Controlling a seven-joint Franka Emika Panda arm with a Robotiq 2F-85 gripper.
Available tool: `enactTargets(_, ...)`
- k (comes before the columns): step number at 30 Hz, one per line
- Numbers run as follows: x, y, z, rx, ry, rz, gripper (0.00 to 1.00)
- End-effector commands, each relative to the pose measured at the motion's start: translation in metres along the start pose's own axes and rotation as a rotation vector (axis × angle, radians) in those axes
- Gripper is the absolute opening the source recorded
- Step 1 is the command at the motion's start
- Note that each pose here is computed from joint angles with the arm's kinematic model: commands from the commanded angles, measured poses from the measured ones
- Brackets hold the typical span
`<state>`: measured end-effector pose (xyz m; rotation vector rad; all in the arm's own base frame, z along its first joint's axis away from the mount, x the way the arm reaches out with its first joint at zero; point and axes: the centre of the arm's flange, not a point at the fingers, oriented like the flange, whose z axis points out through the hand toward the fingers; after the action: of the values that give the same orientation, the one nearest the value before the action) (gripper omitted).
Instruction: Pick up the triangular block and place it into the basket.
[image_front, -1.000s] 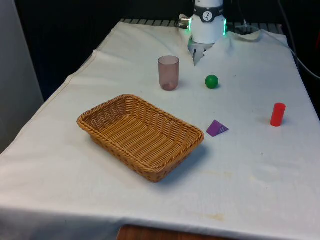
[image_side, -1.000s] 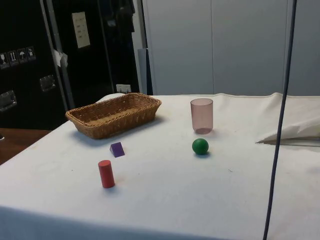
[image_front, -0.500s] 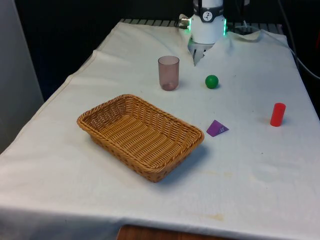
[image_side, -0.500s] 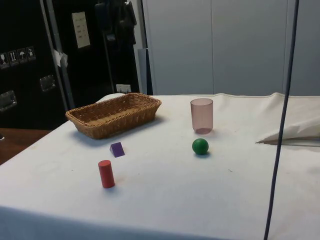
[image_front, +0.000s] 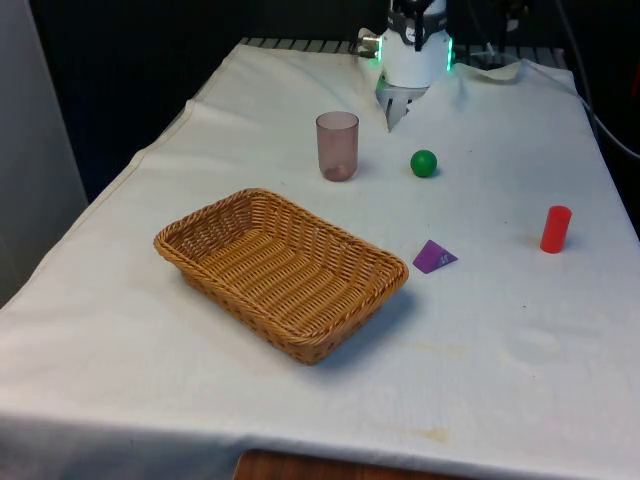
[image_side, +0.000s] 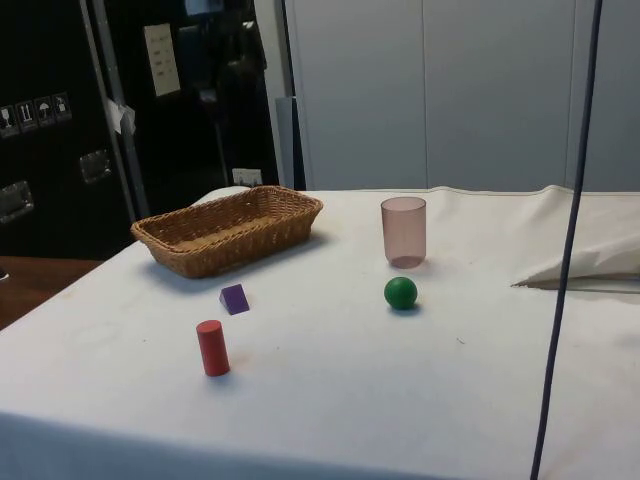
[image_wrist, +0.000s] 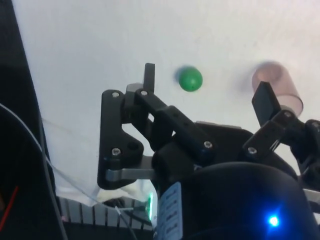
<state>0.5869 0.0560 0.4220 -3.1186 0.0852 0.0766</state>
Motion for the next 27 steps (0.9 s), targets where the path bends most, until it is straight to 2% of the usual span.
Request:
enactTargets(1,0.001,-0.006,0.004,0.002,0.014,0.003,1.0)
enactTargets(6,0.001,-0.021,0.018,0.004,0.034,0.007,1.0)
enactTargets(8,0.001,-0.025,0.022,0.005,0.038,0.009,1.0)
enactTargets(9,0.001,-0.024,0.021,0.004,0.029,0.005,1.0)
enactTargets(11,0.003,-0.029,0.03,0.003,0.043,0.017,1.0)
enactTargets(16,0.006,-0.03,0.046,0.002,0.048,0.046,1.0)
enactTargets(17,0.005,-0.03,0.045,0.002,0.04,0.039,1.0)
enactTargets(20,0.009,-0.03,0.058,0.0,0.05,0.068,1.0)
enactTargets(24,0.016,-0.031,0.073,-0.003,0.061,0.088,1.0)
enactTargets(25,0.012,-0.03,0.067,-0.002,0.049,0.077,1.0)
enactTargets(27,0.018,-0.03,0.076,-0.004,0.064,0.091,1.0)
